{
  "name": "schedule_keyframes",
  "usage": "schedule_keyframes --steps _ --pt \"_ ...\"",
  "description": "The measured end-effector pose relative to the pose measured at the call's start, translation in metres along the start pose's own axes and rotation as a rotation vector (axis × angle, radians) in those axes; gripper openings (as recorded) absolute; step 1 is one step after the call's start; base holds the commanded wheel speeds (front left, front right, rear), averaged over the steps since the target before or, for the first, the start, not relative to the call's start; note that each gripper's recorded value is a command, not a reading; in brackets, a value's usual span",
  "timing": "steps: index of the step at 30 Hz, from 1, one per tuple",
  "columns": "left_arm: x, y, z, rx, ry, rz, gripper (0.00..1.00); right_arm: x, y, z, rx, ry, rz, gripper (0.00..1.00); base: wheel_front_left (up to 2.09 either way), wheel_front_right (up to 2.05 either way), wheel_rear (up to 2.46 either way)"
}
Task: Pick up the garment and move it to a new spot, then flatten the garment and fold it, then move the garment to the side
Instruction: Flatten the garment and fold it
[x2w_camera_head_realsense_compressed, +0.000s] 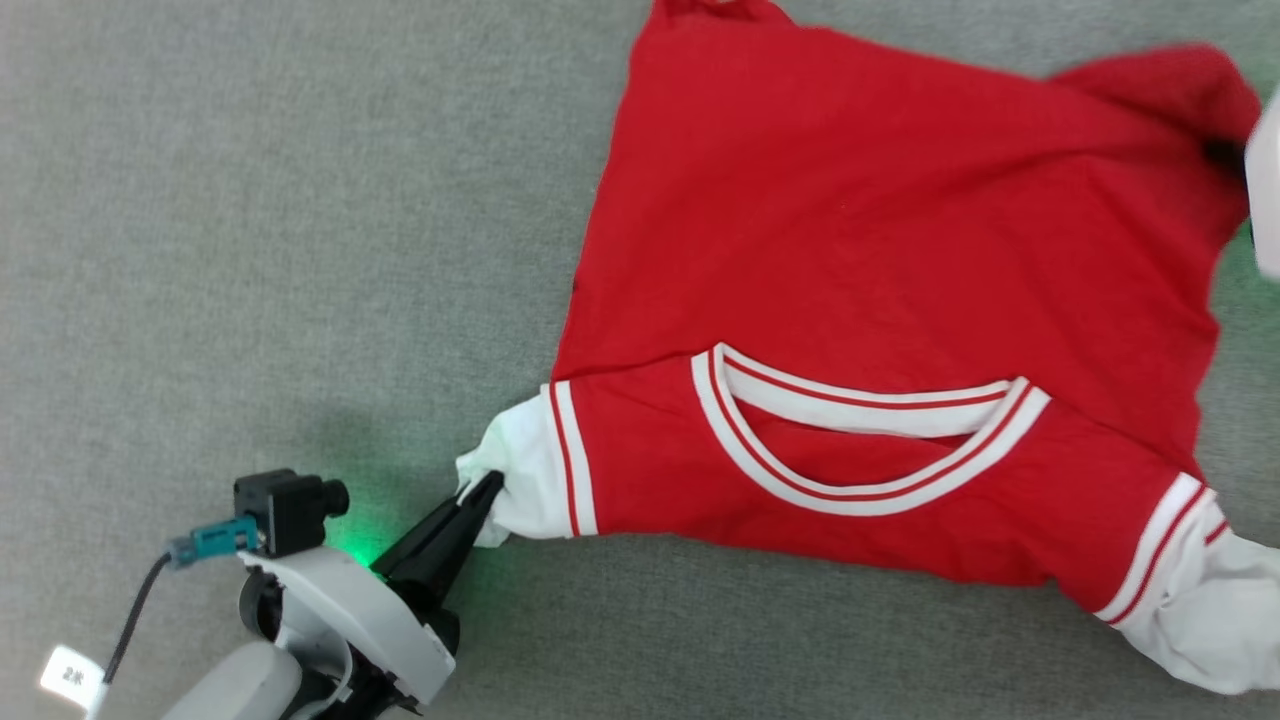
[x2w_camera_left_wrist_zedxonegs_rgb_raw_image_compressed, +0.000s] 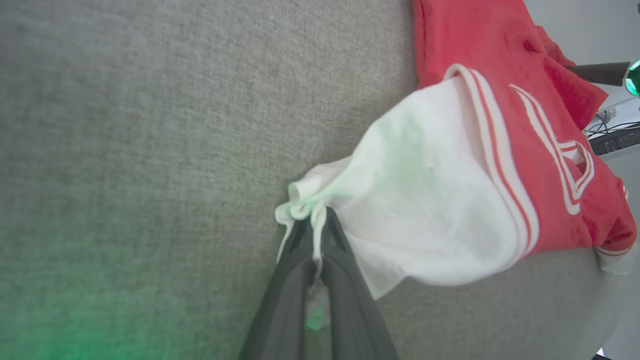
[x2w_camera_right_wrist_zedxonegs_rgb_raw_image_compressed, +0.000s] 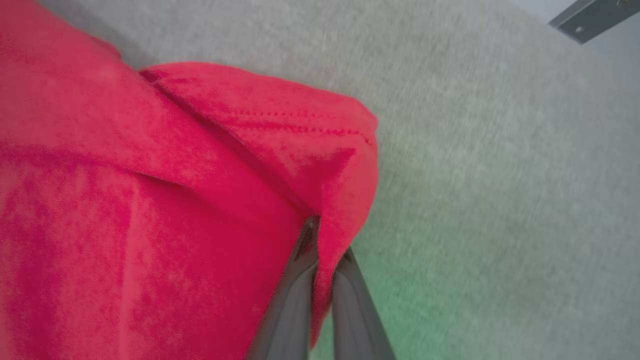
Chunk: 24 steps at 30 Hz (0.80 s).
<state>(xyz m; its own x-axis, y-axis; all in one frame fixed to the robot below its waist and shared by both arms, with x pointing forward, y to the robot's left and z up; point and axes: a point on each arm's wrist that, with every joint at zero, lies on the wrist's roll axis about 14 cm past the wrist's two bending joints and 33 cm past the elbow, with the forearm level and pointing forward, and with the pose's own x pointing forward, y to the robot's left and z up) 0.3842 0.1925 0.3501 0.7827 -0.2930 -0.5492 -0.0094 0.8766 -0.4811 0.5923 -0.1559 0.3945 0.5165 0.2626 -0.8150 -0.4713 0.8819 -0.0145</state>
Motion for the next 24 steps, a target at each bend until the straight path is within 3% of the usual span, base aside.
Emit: schedule_keyframes --steps 13,24 --pt "0.002 -0.01 0.018 0.07 -0.068 -0.007 0.0 -0.088 0.022 -0.133 0.094 0.178 0.118 0.0 0.0 0.0 0.0" --pt "0.018 -0.024 0.043 0.138 -0.107 -0.043 0.0 -0.129 0.099 -0.226 0.191 0.298 0.221 0.0 0.0 0.0 0.0"
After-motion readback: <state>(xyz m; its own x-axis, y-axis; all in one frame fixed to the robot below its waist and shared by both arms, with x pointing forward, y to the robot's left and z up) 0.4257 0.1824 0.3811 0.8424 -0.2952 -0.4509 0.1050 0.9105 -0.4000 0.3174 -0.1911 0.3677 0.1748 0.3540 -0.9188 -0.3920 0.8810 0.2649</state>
